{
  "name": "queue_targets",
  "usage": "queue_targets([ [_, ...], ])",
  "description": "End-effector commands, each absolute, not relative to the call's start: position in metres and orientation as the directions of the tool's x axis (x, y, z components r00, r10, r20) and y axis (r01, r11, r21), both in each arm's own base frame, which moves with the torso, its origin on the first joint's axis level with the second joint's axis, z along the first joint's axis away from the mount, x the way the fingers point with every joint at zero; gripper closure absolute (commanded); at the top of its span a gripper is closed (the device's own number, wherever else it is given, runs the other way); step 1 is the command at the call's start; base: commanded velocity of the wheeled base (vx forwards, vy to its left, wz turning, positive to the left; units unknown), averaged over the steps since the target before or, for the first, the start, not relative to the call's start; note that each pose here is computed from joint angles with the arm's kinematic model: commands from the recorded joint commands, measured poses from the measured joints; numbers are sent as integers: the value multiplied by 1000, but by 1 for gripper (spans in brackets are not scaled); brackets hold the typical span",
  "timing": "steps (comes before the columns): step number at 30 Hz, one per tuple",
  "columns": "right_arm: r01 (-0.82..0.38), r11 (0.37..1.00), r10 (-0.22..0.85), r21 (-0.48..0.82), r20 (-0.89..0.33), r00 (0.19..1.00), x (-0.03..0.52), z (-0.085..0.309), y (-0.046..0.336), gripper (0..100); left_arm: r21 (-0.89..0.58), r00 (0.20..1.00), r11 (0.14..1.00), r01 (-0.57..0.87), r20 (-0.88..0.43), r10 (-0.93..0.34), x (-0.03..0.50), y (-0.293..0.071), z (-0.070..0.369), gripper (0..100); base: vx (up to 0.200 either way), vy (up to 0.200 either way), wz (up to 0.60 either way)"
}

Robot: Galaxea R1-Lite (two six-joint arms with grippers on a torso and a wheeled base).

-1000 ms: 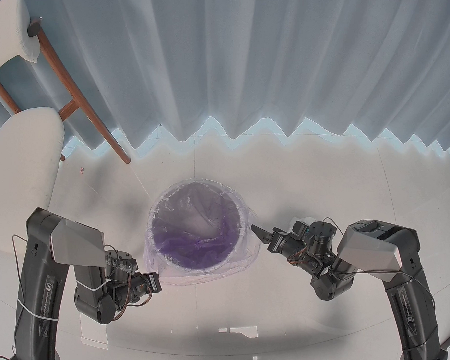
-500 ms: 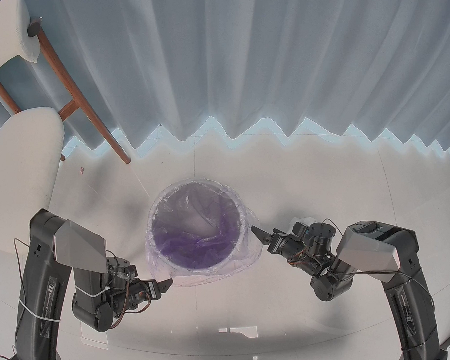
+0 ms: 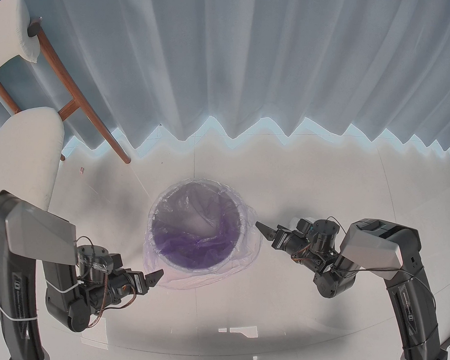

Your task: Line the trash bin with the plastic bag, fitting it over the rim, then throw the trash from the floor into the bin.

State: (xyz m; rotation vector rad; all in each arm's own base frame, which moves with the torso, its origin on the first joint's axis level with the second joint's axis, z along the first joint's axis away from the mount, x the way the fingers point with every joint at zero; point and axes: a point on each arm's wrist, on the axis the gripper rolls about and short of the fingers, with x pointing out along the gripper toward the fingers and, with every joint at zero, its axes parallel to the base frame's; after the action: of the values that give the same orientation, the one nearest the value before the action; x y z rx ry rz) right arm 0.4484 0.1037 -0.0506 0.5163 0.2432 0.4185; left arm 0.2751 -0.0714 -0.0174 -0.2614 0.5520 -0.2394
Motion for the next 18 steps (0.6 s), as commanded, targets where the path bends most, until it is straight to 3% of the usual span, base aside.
queue_targets([
  [1,-334,782,434,526,-74,898,449,-25,96,0,-315,912,913,258,-233,-338,248,-69,69,0,0,0,0],
  [9,-340,763,438,550,-53,897,434,11,93,0,-291,905,858,422,74,-420,231,-73,142,0,0,0,0],
  [13,-368,755,450,543,-19,893,415,51,93,0,-269,842,806,528,288,-456,232,-74,193,0,0,0,0],
  [18,-395,747,475,534,-15,880,389,84,98,0,-286,790,764,579,431,-436,235,-74,231,0,0,0,0],
])
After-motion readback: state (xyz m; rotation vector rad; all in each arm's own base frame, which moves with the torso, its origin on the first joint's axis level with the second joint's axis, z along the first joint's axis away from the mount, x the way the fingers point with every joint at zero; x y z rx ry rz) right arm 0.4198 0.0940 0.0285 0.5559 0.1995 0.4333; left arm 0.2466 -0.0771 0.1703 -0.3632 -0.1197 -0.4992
